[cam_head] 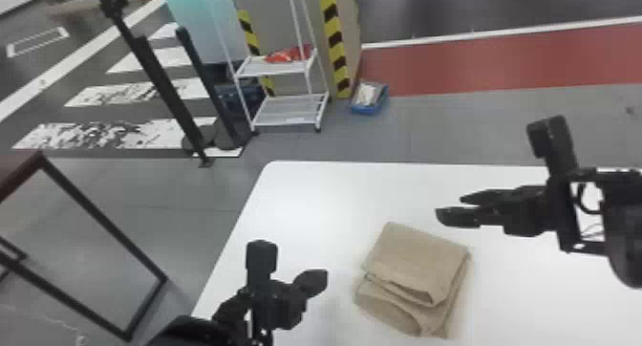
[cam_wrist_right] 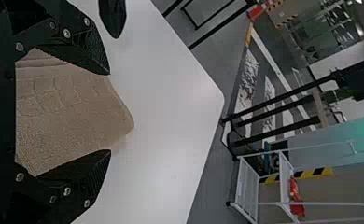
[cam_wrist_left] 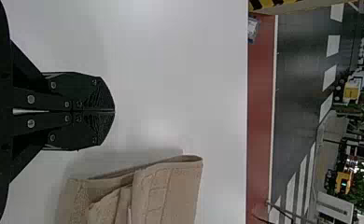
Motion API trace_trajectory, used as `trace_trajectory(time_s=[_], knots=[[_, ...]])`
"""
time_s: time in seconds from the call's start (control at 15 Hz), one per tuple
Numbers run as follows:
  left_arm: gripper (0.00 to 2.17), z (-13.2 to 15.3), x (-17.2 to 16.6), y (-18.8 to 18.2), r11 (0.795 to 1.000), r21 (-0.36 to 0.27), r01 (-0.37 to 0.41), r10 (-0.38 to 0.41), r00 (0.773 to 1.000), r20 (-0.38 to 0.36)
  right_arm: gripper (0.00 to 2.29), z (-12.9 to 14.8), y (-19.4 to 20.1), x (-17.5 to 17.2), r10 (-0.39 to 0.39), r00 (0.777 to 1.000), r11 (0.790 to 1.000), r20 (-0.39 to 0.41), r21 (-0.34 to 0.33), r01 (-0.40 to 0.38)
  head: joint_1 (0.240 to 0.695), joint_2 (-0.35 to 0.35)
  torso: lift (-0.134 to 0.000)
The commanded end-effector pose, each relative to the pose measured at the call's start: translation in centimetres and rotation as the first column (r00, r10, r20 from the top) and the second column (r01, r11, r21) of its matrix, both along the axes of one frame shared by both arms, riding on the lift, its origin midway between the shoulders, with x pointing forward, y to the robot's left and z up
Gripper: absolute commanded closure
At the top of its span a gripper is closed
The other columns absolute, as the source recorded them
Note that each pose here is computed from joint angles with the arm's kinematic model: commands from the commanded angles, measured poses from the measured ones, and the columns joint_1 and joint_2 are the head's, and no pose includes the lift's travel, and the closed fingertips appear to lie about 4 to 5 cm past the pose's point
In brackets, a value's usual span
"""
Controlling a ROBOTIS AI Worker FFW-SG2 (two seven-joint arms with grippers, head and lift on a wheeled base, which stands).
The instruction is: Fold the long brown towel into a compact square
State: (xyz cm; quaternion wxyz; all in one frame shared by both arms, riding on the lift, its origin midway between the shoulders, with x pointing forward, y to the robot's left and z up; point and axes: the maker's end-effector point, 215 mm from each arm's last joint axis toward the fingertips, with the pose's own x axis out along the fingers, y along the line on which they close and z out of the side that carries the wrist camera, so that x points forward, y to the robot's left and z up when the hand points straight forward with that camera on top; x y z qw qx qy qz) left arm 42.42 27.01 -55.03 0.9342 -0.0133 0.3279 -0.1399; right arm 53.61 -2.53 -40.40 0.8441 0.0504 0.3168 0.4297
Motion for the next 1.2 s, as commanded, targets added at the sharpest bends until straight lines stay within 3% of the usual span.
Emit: trace_trajectory(time_s=[0.0, 0.2, 0.67, 1.13], knots=[[1.65, -0.8, -0.8, -1.8, 1.000, -0.005, 0.010, -0.010, 1.000, -0.012, 0.34, 2.3, -2.2, 0.7, -0.064, 0.998, 0.997, 0.028, 0.048, 0.062, 0.695, 0.293, 0.000], [1.65, -1.1, -0.9, -4.4, 1.000, -0.006, 0.022, -0.022, 1.000, -0.009, 0.34, 3.2, -4.6, 0.9, -0.118, 0.993, 0.988, 0.004, 0.105, 0.117, 0.695, 0.229, 0.000], [1.66, -2.2, -2.3, -9.0, 0.999, -0.030, 0.043, -0.044, 0.999, -0.031, 0.34, 5.5, -5.5, 0.3, -0.139, 0.990, 0.969, -0.029, 0.203, 0.142, 0.695, 0.140, 0.000], [1.66, -2.0, -4.5, -13.9, 0.994, -0.067, 0.086, -0.089, 0.995, -0.042, 0.34, 5.6, -6.0, 0.5, -0.143, 0.989, 0.964, -0.028, 0.223, 0.145, 0.695, 0.080, 0.000]])
